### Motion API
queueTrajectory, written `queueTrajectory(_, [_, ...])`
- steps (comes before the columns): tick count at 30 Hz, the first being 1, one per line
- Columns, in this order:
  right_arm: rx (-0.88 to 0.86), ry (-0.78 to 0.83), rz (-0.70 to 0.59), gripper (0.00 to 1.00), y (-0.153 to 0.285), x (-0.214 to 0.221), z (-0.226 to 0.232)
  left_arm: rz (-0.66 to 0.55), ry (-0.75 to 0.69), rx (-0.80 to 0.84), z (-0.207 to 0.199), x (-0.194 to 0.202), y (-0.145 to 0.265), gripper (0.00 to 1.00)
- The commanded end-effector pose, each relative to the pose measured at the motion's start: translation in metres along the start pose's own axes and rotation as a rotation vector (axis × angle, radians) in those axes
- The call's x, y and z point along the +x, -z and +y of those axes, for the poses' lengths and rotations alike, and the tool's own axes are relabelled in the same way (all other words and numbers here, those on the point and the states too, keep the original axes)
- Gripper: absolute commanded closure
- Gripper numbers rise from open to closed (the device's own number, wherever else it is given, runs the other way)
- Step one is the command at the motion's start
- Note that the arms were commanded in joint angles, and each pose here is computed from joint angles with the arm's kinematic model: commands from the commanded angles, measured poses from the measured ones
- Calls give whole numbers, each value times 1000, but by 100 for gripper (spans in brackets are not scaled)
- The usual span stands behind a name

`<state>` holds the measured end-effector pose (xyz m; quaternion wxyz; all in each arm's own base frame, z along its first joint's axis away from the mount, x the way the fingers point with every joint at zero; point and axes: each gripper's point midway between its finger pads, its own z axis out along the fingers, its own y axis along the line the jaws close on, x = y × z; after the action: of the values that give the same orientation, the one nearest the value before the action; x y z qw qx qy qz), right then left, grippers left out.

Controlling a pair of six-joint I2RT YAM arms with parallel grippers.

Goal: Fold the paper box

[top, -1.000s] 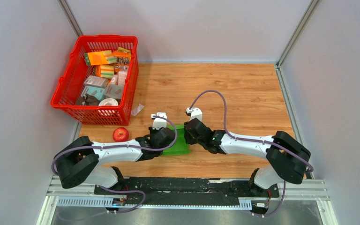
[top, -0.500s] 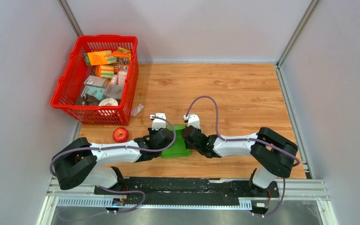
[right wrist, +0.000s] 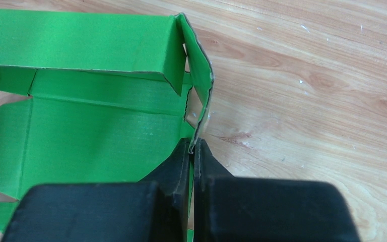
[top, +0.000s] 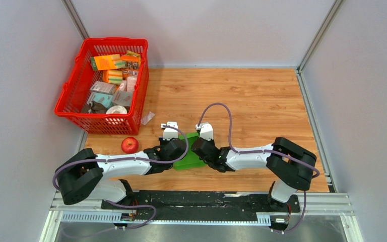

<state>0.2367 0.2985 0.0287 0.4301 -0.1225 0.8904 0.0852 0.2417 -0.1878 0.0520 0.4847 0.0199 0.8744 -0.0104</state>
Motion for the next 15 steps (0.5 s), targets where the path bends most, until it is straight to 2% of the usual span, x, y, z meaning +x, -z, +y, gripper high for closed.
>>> queueTrajectory(1, [12, 40, 12, 97, -2, -4, 4, 44, -23, 11, 0, 13, 1, 100])
queueTrajectory(2, [17, 38, 18, 93, -3, 1, 2, 47, -30, 11, 1, 14, 2, 100])
queueTrajectory(3, [26, 30, 14, 80, -3, 0, 0, 45, -32, 11, 1, 13, 2, 100])
queueTrajectory(5, [55, 29, 11, 75, 0, 2, -9, 41, -38, 6, 3, 12, 2, 100])
queueTrajectory(9, [68, 10, -13, 74, 6, 0, -19, 36, -42, 1, 5, 12, 2, 100])
queueTrajectory(15, [-16, -68, -61, 76, 11, -8, -14, 43, -40, 5, 2, 14, 0, 100])
